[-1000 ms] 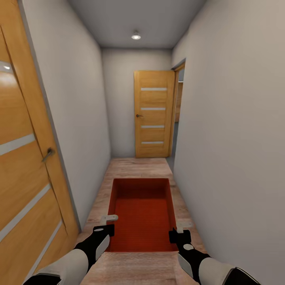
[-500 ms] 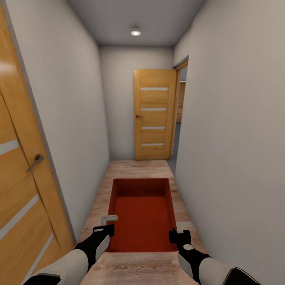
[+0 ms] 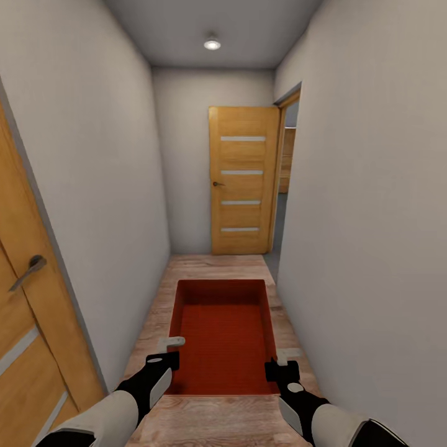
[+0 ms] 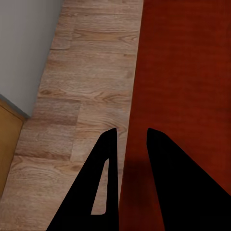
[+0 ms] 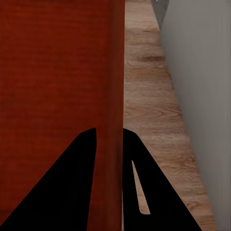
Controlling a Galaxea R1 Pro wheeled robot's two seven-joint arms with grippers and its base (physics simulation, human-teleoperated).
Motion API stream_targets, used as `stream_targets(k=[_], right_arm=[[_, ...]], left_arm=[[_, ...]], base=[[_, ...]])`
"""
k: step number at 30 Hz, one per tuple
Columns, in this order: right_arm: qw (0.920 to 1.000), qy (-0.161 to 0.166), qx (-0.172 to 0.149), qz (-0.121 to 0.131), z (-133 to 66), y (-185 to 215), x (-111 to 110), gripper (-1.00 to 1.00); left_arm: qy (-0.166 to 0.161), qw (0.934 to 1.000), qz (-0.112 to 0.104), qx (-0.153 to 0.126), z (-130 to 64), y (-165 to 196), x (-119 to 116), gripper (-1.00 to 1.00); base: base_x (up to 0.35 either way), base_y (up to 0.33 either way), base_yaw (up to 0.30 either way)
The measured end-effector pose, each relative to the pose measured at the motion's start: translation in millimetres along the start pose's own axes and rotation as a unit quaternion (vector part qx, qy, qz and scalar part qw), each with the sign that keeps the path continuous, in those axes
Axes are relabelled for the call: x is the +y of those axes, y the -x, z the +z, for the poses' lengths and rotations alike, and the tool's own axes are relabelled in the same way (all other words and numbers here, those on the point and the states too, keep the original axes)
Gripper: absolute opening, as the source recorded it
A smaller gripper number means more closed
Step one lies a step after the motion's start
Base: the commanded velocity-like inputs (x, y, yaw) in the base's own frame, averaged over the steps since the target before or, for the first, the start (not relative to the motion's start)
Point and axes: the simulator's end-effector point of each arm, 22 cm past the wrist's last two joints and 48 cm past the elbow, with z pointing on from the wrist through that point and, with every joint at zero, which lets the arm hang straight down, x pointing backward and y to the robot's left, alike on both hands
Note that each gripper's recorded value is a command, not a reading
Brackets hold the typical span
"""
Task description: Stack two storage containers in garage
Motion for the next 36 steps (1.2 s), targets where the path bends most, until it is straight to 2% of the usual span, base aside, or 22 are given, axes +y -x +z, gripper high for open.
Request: stream_targets(k=[36], right_arm=[[1.0000,0.001,0.000,0.002,0.0,-0.1,-0.4,-1.00]], left_arm=[[0.000,1.0000,0.001,-0.001,-0.3,1.0,-0.6,-1.00]], base=[[0.322,0.000,0.023]])
